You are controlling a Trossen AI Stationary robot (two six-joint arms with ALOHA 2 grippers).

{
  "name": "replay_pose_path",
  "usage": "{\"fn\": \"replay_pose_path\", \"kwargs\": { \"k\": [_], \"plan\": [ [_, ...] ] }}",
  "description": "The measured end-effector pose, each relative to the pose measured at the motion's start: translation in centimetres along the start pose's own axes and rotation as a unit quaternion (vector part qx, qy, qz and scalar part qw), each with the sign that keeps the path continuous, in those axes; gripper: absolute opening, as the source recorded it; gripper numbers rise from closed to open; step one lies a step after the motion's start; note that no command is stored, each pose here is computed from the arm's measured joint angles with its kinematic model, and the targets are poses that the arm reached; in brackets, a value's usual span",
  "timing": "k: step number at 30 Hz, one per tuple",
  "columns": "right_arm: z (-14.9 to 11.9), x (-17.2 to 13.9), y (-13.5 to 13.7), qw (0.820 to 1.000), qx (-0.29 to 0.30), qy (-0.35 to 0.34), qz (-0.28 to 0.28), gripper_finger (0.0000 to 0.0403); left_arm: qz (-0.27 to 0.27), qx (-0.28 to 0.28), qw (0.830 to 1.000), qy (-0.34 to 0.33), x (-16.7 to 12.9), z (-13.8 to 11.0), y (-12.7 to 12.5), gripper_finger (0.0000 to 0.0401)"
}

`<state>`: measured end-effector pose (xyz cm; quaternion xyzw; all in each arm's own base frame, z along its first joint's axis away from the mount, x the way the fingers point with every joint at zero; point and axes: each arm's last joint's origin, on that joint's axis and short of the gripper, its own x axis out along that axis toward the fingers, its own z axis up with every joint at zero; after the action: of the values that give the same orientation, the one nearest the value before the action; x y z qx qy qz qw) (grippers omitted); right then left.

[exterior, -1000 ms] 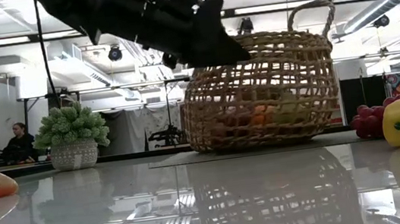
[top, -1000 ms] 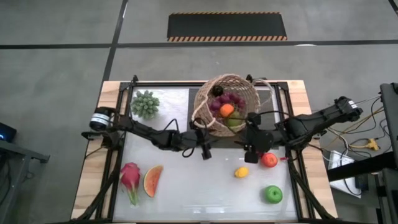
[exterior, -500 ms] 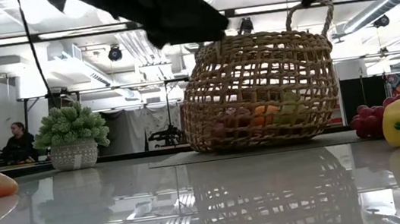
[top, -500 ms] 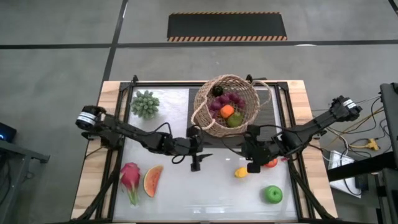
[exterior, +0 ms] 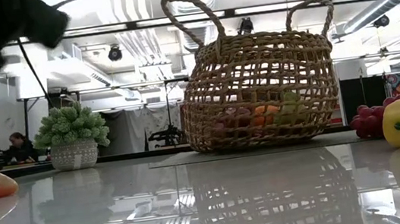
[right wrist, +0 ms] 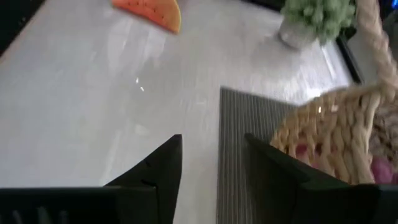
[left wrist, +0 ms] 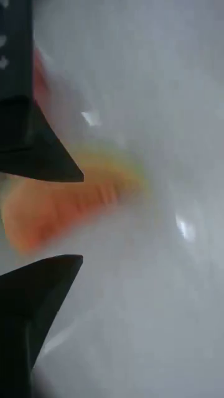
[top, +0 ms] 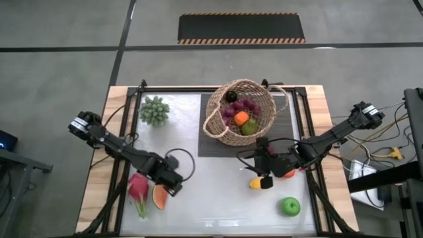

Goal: Build produce basket
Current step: Put the watermelon into the brown basket

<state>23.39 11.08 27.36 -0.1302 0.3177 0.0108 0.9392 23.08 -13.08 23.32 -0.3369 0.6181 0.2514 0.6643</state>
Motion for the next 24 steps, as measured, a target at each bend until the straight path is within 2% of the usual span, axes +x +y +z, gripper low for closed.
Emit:
{"fn": "replay_pose_path", "kwargs": {
  "k": [1,3,11,17,24],
  "plan": [
    [0.1,0.0,0.0,1.000,-0.002,-0.005,0.000,0.0163,0.029,-0.010,1.000,0.005,0.1,-0.3,0.6,0.0185],
    [0.1,0.0,0.0,1.000,-0.004,-0.007,0.001,0.0174,0.055,-0.023,0.998,0.016,0.3,-0.6,1.3,0.0190],
    [-0.2,0.2,0.1,1.000,0.000,0.002,0.001,0.0203,0.092,-0.029,0.994,0.050,2.5,-0.9,2.7,0.0251],
    [-0.2,0.2,0.1,1.000,0.000,0.001,0.001,0.0206,0.048,0.006,0.998,0.044,2.7,-0.7,1.9,0.0262],
    [-0.2,0.2,0.1,1.000,0.004,0.002,0.001,0.0206,0.005,0.004,0.999,0.038,4.8,-0.7,2.0,0.0255]
  ]
}}
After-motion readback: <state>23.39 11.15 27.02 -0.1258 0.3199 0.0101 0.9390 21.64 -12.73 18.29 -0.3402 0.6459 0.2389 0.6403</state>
